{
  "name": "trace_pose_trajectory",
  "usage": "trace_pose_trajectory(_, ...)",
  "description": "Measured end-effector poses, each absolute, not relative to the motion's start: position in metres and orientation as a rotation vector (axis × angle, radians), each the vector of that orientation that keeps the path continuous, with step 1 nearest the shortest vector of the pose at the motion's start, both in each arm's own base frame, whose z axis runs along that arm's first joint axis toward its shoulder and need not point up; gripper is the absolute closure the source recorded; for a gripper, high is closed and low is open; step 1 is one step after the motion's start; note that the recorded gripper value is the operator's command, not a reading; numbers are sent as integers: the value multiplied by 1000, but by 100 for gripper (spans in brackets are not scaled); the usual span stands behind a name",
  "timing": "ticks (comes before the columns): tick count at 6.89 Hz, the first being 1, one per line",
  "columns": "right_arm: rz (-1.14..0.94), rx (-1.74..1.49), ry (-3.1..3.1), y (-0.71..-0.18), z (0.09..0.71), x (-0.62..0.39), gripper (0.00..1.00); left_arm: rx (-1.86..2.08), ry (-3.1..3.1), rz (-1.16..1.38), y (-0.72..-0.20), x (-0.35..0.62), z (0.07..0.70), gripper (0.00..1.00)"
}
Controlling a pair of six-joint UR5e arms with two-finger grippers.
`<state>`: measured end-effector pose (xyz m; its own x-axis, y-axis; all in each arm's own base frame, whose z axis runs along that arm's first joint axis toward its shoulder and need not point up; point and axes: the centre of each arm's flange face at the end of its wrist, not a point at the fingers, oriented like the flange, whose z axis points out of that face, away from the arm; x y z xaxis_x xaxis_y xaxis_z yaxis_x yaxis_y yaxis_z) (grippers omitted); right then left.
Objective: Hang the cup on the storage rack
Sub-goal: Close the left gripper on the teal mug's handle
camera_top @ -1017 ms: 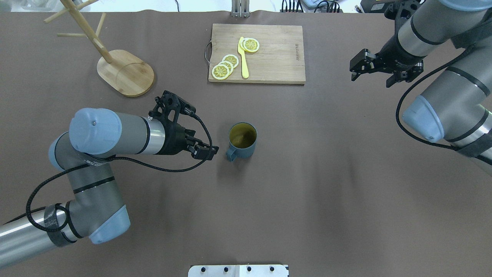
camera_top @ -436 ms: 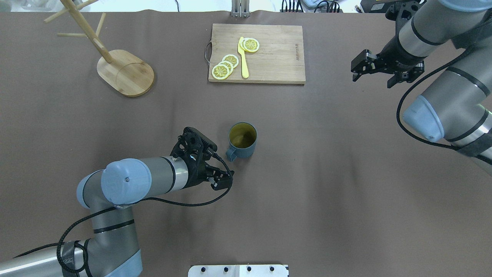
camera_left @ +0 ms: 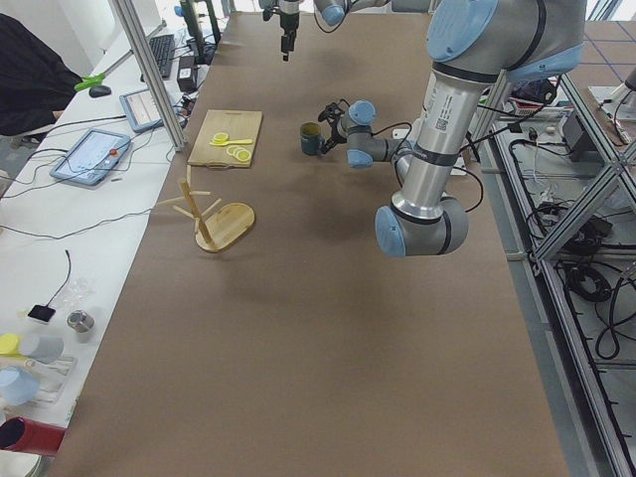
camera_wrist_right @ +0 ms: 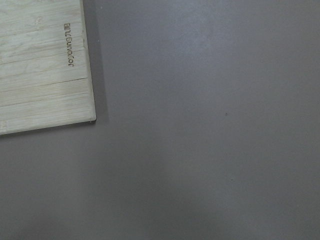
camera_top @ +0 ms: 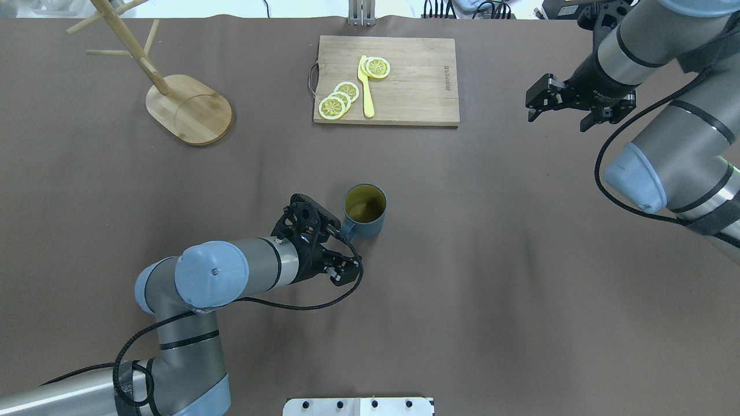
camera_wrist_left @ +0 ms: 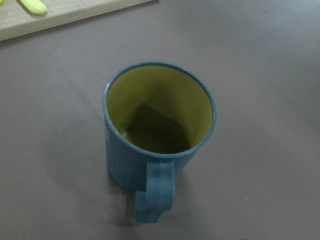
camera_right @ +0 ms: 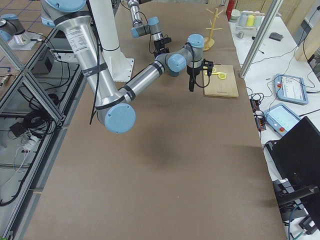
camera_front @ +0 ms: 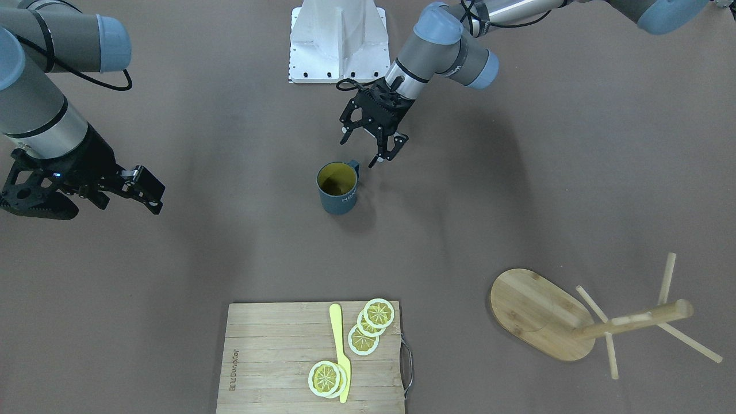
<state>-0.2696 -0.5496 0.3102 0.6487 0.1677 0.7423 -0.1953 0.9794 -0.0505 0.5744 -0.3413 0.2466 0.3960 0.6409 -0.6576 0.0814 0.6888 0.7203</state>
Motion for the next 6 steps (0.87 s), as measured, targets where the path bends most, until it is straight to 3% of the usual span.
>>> trace_pose_trajectory(5,202,37,-846,-548,304,-275,0,774,1096,369,-370,572,250,16)
trace_pose_trajectory(6,201,37,-847,-548,304,-275,0,776,1093,363,-374,570,251,23)
